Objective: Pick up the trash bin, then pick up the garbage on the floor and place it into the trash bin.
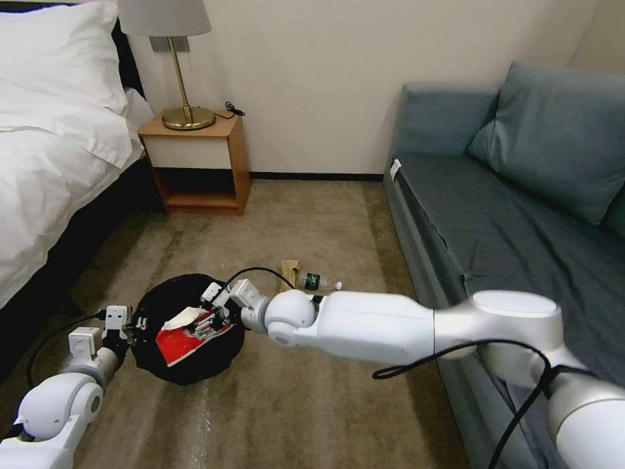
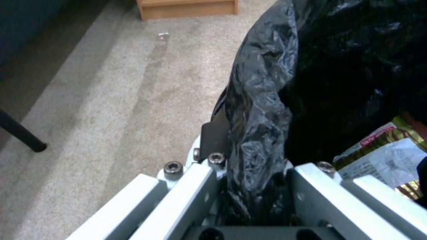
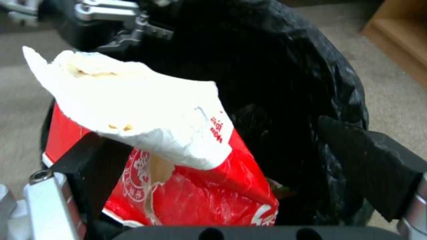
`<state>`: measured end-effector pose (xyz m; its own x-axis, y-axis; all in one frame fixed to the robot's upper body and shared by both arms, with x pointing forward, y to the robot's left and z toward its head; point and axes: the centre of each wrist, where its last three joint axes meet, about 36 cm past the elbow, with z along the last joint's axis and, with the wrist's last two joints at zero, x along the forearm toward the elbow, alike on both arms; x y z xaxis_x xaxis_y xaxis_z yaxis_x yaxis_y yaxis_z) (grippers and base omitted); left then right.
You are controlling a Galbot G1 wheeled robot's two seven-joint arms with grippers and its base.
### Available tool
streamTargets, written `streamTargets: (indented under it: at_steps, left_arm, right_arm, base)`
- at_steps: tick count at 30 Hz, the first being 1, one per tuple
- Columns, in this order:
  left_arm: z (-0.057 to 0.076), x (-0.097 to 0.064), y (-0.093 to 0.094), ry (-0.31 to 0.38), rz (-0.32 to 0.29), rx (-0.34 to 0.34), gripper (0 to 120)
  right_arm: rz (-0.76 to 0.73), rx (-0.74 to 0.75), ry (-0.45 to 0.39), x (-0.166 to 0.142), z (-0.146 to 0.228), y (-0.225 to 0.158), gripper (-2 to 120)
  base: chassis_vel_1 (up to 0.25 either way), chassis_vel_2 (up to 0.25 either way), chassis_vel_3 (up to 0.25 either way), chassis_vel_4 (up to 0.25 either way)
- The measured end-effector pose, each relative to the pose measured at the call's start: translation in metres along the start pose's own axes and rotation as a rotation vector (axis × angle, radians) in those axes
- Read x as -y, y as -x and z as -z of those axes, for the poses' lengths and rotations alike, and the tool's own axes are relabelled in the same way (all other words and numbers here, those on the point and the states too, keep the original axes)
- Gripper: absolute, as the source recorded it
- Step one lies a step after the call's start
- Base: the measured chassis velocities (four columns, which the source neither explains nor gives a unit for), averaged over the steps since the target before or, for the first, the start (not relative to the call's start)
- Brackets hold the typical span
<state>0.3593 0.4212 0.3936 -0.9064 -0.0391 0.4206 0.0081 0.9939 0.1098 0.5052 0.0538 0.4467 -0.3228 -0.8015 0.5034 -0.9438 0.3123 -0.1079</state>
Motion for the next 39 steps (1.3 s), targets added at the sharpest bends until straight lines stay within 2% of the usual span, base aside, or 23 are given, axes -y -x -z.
streamTargets:
  at_steps: [11, 12, 16, 20, 24, 27, 28, 31, 39]
  left_arm:
    - [0.0, 0.005, -0.005, 0.005, -0.008, 0.001, 1]
    - [0.0, 0.006, -0.006, 0.005, -0.01, -0.001, 1]
    - [-0.002, 0.006, -0.007, -0.001, -0.007, -0.003, 1]
    - [-0.007, 0.007, -0.012, -0.001, -0.005, -0.007, 1]
    - [-0.008, 0.006, -0.014, 0.0, -0.005, -0.005, 1]
    - [-0.006, 0.007, -0.015, -0.003, -0.008, 0.0, 1]
    - [-0.006, 0.007, -0.016, -0.005, -0.009, 0.001, 1]
    - [-0.003, 0.007, -0.017, -0.007, -0.011, 0.007, 1]
    - [-0.001, 0.009, -0.017, -0.01, -0.002, 0.013, 1]
  right_arm:
    - [0.027, -0.05, -0.09, 0.009, 0.026, -0.007, 100]
    - [0.041, -0.066, -0.138, 0.012, 0.028, -0.007, 100]
    - [0.06, -0.067, -0.186, 0.021, 0.033, -0.006, 100]
    - [0.029, -0.035, -0.161, 0.033, 0.042, -0.006, 100]
    - [0.018, -0.038, -0.148, 0.033, 0.035, -0.007, 100]
    - [0.004, -0.024, -0.093, 0.028, 0.036, -0.007, 100]
    - [-0.009, -0.023, -0.036, 0.025, 0.039, -0.008, 100]
    - [-0.004, -0.041, 0.005, 0.021, 0.042, -0.01, 100]
    - [0.056, -0.067, -0.082, 0.005, 0.042, -0.026, 100]
  base:
    - [0.0, 0.0, 0.0, 0.0]
    - [0.0, 0.0, 0.0, 0.0]
    - [0.0, 0.0, 0.0, 0.0]
    - [0.0, 0.0, 0.0, 0.0]
    - [0.0, 0.0, 0.0, 0.0]
    - [0.0, 0.0, 0.0, 0.0]
    - [0.0, 0.0, 0.0, 0.0]
    - [0.0, 0.0, 0.0, 0.0]
    - [0.0, 0.0, 0.0, 0.0]
